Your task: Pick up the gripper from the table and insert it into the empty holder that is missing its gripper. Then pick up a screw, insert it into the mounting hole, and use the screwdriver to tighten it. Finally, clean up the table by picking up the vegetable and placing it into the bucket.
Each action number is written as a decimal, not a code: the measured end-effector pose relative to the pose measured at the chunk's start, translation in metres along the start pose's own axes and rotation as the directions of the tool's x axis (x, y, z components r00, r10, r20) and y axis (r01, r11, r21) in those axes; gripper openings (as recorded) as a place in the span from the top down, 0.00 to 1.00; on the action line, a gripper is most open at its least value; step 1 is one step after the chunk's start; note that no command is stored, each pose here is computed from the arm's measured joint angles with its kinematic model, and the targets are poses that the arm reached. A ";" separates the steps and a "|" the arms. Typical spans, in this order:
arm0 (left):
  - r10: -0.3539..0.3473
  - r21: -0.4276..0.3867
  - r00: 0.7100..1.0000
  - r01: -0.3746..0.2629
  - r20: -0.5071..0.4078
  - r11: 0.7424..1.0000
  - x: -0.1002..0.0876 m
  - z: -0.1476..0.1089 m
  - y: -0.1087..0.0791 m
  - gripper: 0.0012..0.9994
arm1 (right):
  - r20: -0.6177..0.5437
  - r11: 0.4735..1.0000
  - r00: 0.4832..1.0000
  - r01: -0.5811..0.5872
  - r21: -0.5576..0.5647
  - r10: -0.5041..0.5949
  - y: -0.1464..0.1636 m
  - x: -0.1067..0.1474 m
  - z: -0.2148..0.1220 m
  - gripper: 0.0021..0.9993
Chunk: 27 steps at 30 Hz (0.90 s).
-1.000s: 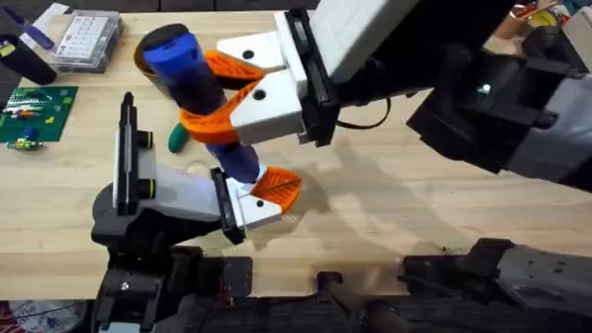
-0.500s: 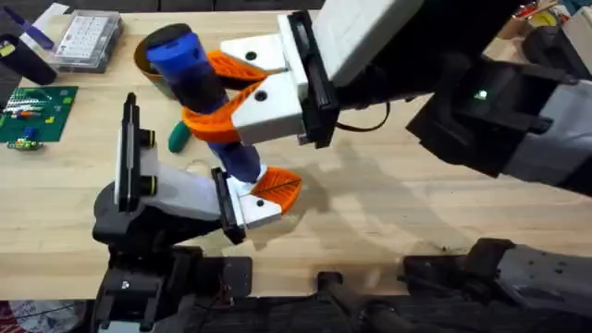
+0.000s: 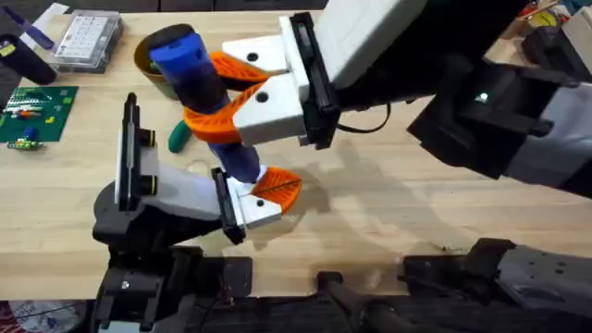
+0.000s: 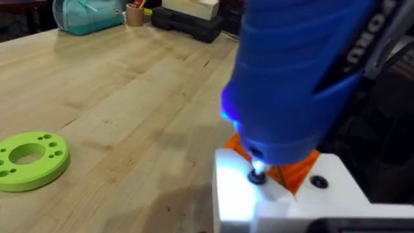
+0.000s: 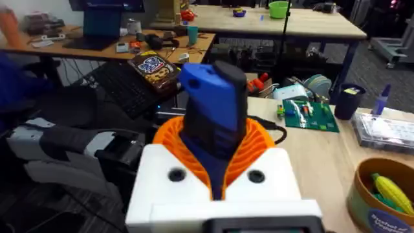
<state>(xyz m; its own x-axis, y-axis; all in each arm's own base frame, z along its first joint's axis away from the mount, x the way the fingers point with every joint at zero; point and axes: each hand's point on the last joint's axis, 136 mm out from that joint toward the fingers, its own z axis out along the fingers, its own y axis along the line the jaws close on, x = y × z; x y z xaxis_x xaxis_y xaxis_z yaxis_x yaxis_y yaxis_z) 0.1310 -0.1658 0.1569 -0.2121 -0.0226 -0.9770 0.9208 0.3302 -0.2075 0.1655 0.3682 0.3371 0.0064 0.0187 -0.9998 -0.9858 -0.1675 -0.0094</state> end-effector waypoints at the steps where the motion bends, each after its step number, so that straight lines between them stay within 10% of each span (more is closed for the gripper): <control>1: 0.000 0.000 1.000 0.000 0.000 1.000 0.000 0.000 0.000 0.99 | 0.000 1.000 1.000 0.000 0.001 0.000 0.000 0.000 0.000 0.95; 27: -0.002 0.004 1.000 0.002 -0.001 1.000 0.000 0.000 -0.001 0.99 | 0.011 0.997 1.000 -0.030 0.071 0.029 -0.009 0.004 -0.003 0.95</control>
<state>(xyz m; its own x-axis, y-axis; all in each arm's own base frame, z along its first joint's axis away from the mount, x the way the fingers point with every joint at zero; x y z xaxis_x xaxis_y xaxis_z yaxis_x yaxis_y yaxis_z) 0.1305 -0.1660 0.1568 -0.2140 -0.0224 -0.9766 0.9216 0.3268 -0.2095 0.1750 0.3671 0.3335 -0.0243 0.0241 -0.9994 -0.9950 -0.0973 0.0219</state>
